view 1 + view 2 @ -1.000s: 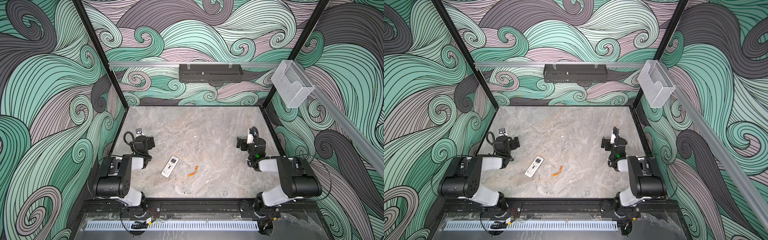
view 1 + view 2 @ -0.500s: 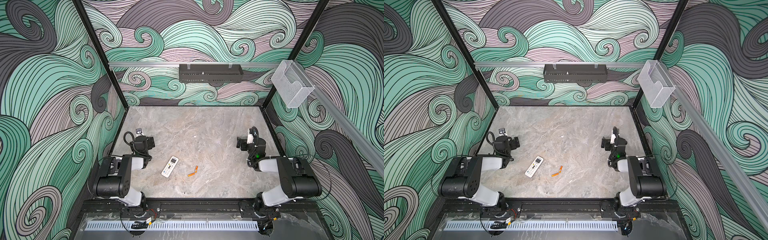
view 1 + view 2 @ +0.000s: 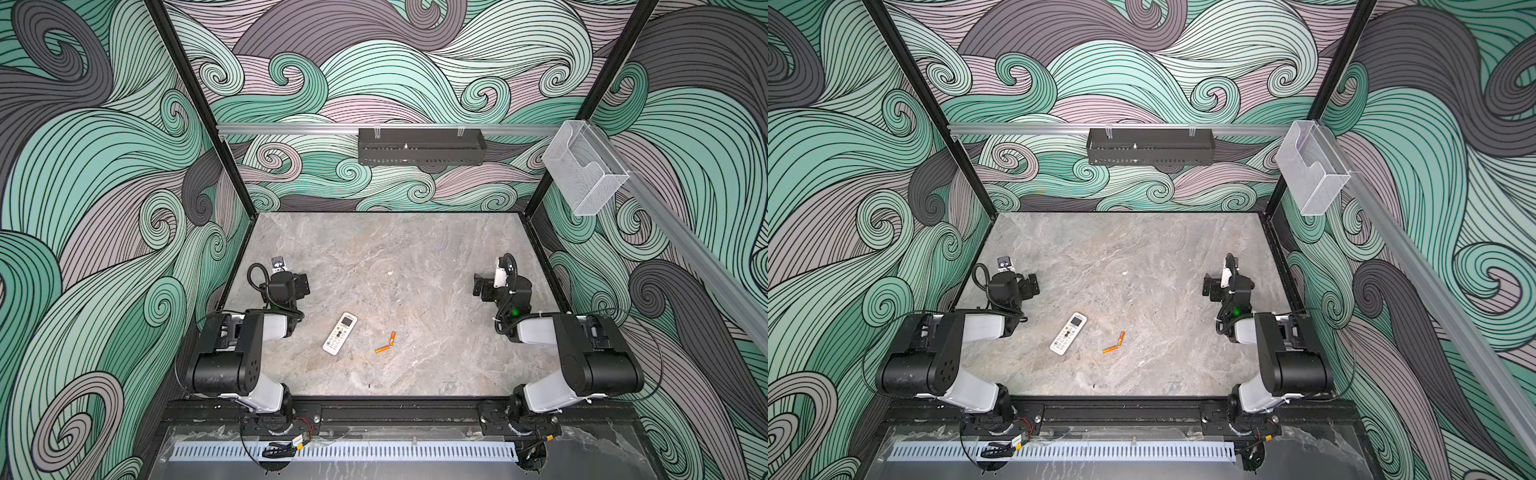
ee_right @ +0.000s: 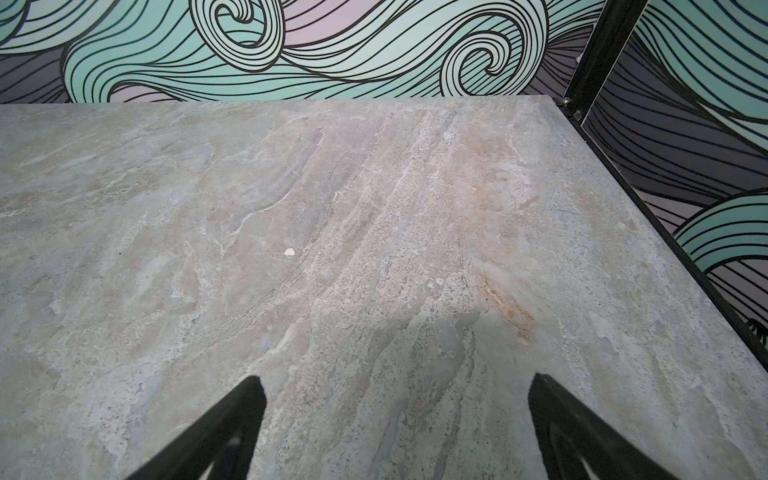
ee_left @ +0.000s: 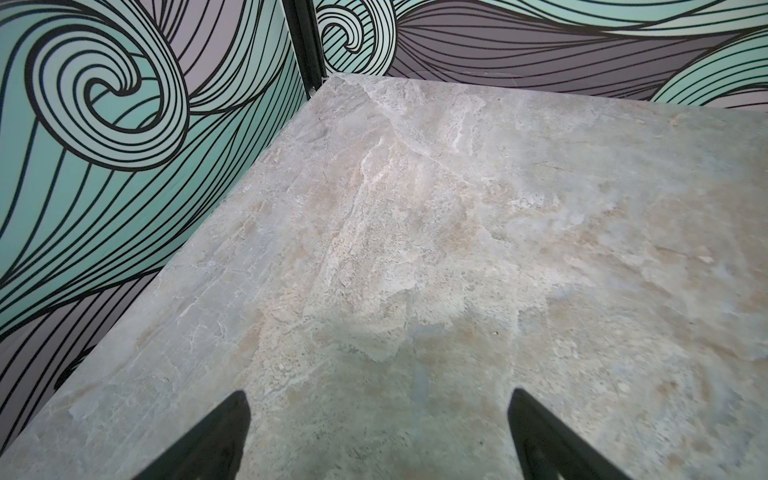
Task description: Load the batteries into the remote control
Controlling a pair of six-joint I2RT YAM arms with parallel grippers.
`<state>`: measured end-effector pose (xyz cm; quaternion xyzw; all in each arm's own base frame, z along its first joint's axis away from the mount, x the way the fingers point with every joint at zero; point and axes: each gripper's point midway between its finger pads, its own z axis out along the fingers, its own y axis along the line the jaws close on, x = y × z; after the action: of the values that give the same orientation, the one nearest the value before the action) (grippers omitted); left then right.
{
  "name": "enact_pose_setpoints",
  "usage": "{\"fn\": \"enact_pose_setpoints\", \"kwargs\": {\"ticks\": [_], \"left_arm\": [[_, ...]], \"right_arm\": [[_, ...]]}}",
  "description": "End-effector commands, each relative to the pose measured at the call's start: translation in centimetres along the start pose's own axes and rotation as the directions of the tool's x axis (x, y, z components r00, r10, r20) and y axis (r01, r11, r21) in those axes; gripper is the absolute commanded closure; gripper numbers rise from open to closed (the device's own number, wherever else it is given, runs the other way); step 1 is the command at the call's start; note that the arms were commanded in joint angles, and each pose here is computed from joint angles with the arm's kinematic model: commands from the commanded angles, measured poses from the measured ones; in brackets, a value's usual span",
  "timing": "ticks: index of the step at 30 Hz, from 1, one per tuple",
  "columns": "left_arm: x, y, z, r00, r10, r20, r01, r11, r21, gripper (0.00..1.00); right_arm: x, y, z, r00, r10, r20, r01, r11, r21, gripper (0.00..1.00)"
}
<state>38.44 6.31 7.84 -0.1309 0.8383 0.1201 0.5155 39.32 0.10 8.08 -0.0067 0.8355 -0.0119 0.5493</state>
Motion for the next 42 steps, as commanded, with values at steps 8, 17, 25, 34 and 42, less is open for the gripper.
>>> {"fn": "enact_pose_setpoints", "kwargs": {"ticks": [8, 17, 25, 34, 42], "left_arm": [[-0.9, -0.4, 0.0, 1.000, -0.019, 0.023, 0.018, 1.000, 0.017, 0.02], [-0.9, -0.4, 0.0, 1.000, -0.019, 0.022, 0.019, 1.000, 0.017, 0.01], [-1.0, -0.4, -0.1, 0.999, -0.019, 0.025, 0.019, 1.000, 0.018, 0.01], [-2.6, -0.5, -0.3, 0.999, 0.001, -0.052, 0.000, 1.000, 0.009, 0.01], [-3.6, -1.2, -3.0, 0.986, 0.067, -0.151, -0.065, 0.998, 0.017, 0.01]], "right_arm": [[-1.2, 0.1, 0.1, 1.000, -0.010, 0.030, 0.010, 1.000, -0.004, 0.01], [-1.1, 0.1, 0.1, 1.000, -0.009, 0.028, 0.009, 1.000, -0.005, 0.01], [-1.2, 0.0, 0.1, 0.999, -0.012, 0.032, 0.013, 1.000, -0.002, 0.01], [-2.9, 0.0, -0.8, 0.999, -0.042, 0.004, 0.042, 0.997, 0.057, 0.01], [-4.9, 0.5, -2.7, 1.000, -0.007, -0.030, 0.009, 0.997, 0.077, 0.01]]}}
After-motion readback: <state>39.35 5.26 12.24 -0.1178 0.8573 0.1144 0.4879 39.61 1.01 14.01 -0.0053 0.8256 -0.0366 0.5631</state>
